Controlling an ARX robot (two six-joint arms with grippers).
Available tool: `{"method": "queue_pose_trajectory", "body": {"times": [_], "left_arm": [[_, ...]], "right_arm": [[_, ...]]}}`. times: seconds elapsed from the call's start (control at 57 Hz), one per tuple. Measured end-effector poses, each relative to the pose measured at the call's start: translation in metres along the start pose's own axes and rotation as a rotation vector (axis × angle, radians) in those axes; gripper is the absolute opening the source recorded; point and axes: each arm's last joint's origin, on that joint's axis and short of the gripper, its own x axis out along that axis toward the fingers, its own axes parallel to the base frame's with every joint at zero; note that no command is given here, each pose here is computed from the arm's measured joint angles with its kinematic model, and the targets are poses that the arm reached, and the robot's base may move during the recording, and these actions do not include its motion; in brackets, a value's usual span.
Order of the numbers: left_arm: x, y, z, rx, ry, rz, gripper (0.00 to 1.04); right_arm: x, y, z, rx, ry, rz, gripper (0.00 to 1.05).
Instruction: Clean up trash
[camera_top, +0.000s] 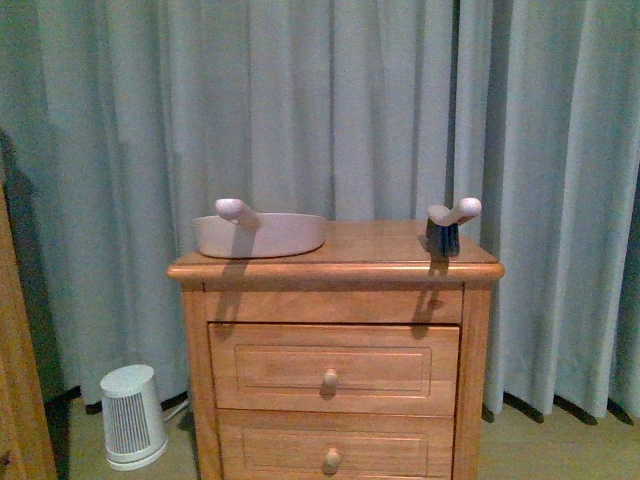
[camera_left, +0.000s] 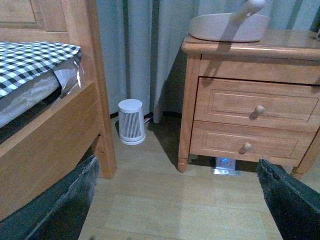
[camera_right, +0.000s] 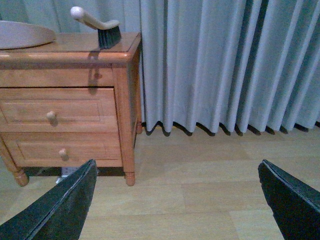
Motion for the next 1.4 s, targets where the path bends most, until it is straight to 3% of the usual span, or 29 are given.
{"method": "queue_pose_trajectory", "body": {"times": [1.405], "left_arm": [[0.0000,0.0000,0.0000,0.000,0.000,0.000,0.97]], "right_arm": [[0.0000,0.0000,0.0000,0.000,0.000,0.000,0.97]]}}
